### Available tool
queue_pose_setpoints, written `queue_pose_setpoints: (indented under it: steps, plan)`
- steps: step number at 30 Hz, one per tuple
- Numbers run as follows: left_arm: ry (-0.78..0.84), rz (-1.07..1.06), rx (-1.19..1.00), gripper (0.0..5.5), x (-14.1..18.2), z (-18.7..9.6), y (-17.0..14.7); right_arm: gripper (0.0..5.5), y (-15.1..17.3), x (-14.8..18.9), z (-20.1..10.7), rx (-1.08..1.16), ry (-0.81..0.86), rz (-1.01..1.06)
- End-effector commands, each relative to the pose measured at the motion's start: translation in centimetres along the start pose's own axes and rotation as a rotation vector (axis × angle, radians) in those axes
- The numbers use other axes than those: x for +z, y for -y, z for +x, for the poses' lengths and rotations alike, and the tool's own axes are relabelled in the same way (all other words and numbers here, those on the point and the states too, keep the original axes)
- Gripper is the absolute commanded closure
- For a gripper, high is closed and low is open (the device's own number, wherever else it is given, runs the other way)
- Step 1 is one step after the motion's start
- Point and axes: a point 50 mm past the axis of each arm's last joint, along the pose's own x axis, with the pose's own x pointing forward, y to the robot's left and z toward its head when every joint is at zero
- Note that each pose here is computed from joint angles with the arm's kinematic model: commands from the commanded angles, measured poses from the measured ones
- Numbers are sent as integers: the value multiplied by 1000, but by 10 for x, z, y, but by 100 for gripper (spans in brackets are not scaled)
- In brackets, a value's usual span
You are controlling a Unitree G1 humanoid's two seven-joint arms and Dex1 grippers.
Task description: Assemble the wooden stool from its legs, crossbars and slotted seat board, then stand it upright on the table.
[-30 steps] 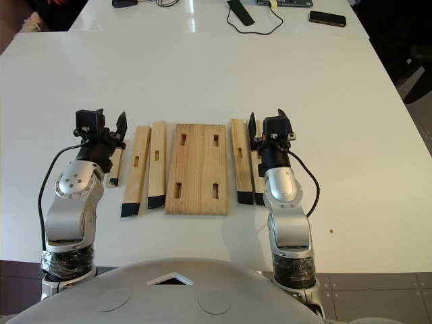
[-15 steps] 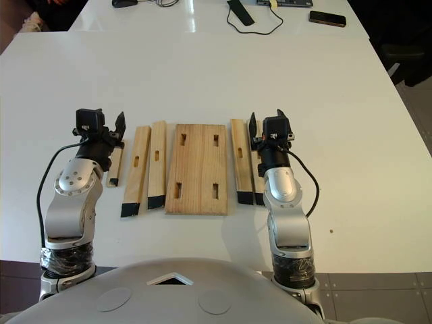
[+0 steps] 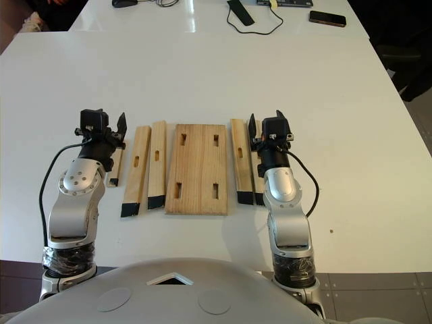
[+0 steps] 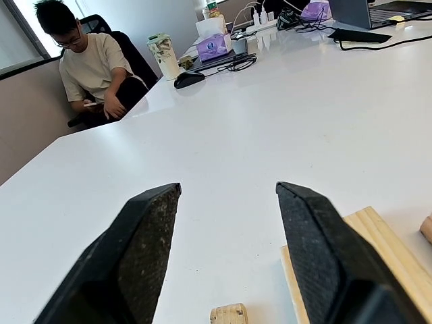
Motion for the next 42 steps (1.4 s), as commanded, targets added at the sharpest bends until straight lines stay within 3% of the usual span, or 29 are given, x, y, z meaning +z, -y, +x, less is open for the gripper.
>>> queue_pose_setpoints:
  steps: [1, 16, 28, 42]
  plan:
    - [-5, 16, 6, 285, -1, 0, -1, 245, 1, -1, 1, -3, -11, -11]
    - [-27, -11, -1, 285, 7, 1, -7, 245, 1, -2, -2, -31, -17, -8]
    - [-452, 55, -361, 285, -2, -57, -49, 245, 6, -10, -40, -221, -77, 36]
    - [-580, -1, -315, 285, -30, -64, -36, 245, 7, -9, -40, -197, -81, 20]
